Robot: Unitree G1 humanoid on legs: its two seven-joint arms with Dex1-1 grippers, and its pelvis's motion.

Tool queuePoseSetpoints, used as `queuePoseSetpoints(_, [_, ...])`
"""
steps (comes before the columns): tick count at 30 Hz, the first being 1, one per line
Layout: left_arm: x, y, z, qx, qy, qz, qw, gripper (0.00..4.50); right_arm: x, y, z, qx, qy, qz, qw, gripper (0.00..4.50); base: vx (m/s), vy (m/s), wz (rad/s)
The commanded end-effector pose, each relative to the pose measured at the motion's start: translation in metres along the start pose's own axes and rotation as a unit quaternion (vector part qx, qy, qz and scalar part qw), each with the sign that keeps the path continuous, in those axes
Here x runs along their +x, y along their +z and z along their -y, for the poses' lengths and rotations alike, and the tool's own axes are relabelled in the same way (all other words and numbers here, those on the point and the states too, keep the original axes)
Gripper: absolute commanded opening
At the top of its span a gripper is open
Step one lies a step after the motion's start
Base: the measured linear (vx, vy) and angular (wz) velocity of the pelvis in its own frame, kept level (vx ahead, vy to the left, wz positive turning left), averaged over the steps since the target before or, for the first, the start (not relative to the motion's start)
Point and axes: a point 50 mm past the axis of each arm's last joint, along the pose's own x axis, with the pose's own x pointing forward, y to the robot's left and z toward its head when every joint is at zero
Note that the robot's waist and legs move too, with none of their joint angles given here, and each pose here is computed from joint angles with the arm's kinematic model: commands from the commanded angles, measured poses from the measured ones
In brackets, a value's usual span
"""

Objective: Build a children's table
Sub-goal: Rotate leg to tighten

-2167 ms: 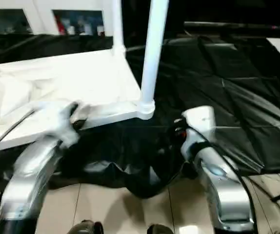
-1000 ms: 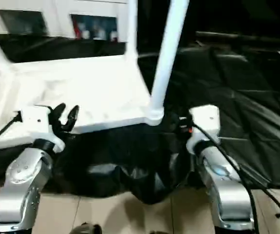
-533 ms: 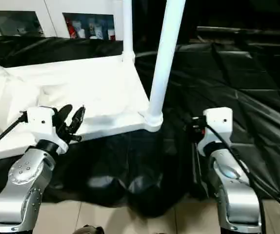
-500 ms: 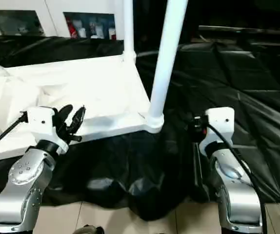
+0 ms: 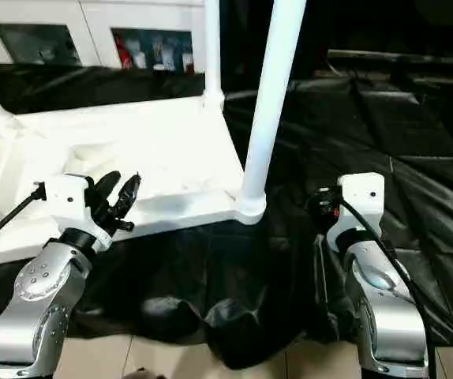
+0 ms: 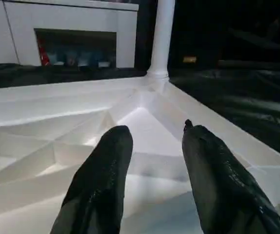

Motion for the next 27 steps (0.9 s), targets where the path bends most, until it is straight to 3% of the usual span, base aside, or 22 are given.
queuePoseSetpoints(1, [-0.003,0.0,0.0,0.002,-0.001,-0.001,1.0,1.99,-0.002,0.004,0.001,-0.005,-0.003,0.01,1.0,3.16,0.055,0.012,0.03])
queuePoseSetpoints(8, [-0.004,-0.001,0.001,-0.001,-0.002,-0.001,1.0,1.99,-0.001,0.004,0.005,0.003,-0.02,0.007,1.0,3.16,0.102,0.018,0.44])
queuePoseSetpoints(22, [-0.005,-0.002,0.003,0.001,-0.018,-0.007,1.0,1.99,-0.001,0.002,0.009,0.004,-0.029,0.001,1.0,3.16,0.102,-0.044,0.07])
queuePoseSetpoints(24, [-0.005,-0.004,0.009,0.013,-0.08,-0.019,0.997,1.99,0.0,0.001,0.005,0.008,-0.013,-0.005,1.0,3.16,0.071,0.113,0.03])
queuePoseSetpoints(26, [-0.004,-0.008,0.017,0.056,-0.165,-0.042,0.984,1.99,0.0,-0.002,0.0,0.008,0.015,-0.016,1.0,3.16,0.081,0.085,0.01])
queuePoseSetpoints(27, [-0.004,-0.008,0.017,0.056,-0.165,-0.042,0.984,1.99,0.0,-0.002,0.0,0.008,0.015,-0.016,1.0,3.16,0.055,0.04,-0.04])
